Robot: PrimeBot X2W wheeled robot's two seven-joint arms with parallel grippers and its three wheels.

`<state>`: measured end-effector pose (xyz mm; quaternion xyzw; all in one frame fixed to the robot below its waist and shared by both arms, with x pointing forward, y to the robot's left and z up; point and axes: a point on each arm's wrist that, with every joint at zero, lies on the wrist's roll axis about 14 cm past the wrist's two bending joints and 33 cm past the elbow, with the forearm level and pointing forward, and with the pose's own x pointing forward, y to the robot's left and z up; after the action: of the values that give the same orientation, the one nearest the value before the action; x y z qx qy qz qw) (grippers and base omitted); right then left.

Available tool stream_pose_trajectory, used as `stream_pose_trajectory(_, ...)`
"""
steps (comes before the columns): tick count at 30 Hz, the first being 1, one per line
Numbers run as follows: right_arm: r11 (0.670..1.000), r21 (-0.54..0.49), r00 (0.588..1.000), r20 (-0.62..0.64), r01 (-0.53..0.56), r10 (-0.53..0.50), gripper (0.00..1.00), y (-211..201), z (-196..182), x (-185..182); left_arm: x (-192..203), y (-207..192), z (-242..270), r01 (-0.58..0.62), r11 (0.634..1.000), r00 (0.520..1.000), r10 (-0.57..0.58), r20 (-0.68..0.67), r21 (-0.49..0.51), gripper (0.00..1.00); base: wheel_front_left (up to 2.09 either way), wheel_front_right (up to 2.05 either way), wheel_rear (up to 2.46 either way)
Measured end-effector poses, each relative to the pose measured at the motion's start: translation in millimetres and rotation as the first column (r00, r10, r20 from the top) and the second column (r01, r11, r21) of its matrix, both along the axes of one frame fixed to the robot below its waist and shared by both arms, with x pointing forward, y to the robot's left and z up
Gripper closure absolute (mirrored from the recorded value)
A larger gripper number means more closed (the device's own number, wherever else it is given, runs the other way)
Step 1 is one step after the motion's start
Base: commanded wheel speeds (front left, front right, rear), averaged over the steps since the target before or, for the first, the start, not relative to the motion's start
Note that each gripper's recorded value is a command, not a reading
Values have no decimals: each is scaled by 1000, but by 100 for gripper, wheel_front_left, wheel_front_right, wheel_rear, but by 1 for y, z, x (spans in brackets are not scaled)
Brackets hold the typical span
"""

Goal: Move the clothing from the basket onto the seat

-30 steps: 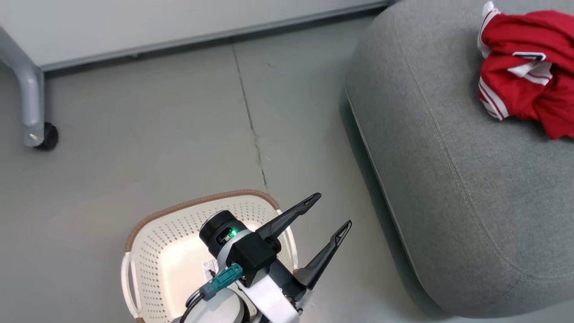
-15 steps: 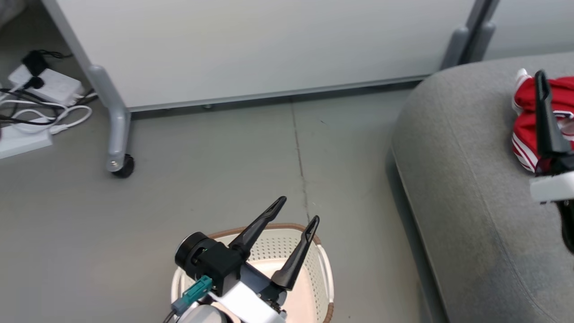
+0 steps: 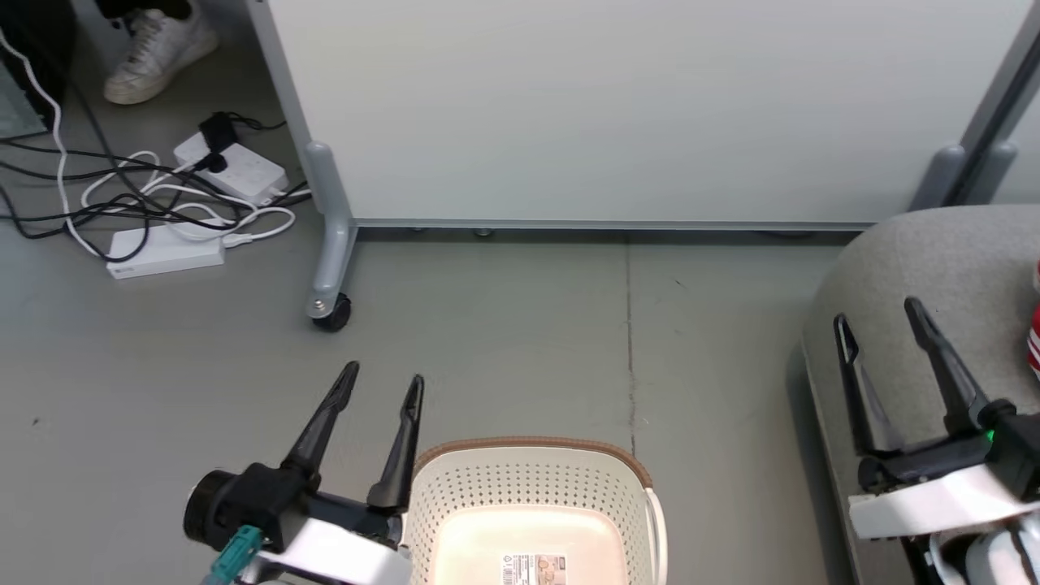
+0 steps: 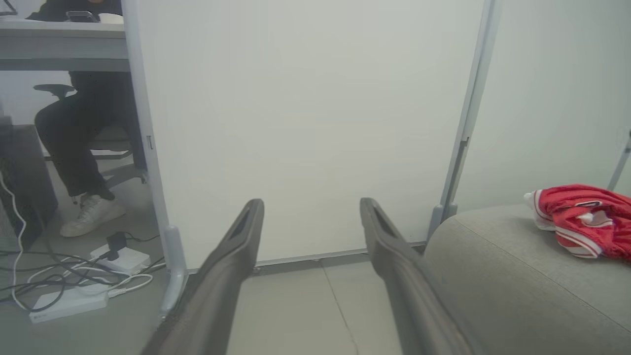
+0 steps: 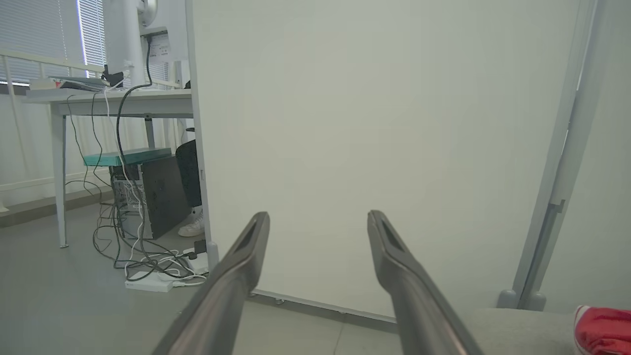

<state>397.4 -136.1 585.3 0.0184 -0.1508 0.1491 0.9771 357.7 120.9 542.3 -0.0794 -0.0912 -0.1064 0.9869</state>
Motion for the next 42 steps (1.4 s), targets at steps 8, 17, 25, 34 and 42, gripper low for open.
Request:
stream_pose_trajectory(8,999,52,998,-69,6,-2,0,19,-23,-8,-11,37,-23,-117,993,991,117,-71,4,0,0,0,0)
stream_pose_trajectory(17,997,50,990,-128,65,-58,0,9,-44,-13,-15,39,-39,-130,992,984,130,-122,10,0,0,0,0)
stream_pose_trajectory(25,991,60,975,-194,123,-109,0,-8,-64,-15,-13,36,-44,-125,992,983,126,-135,17,0,0,0,0)
stream_pose_trajectory(34,987,86,970,-217,133,-112,0,-10,-70,-15,-13,32,-50,-111,994,981,109,-158,-4,0,0,0,0)
stream_pose_trajectory(42,983,109,967,-226,149,-121,0,-15,-71,-14,-13,32,-52,-111,994,980,107,-165,-15,0,0,0,0)
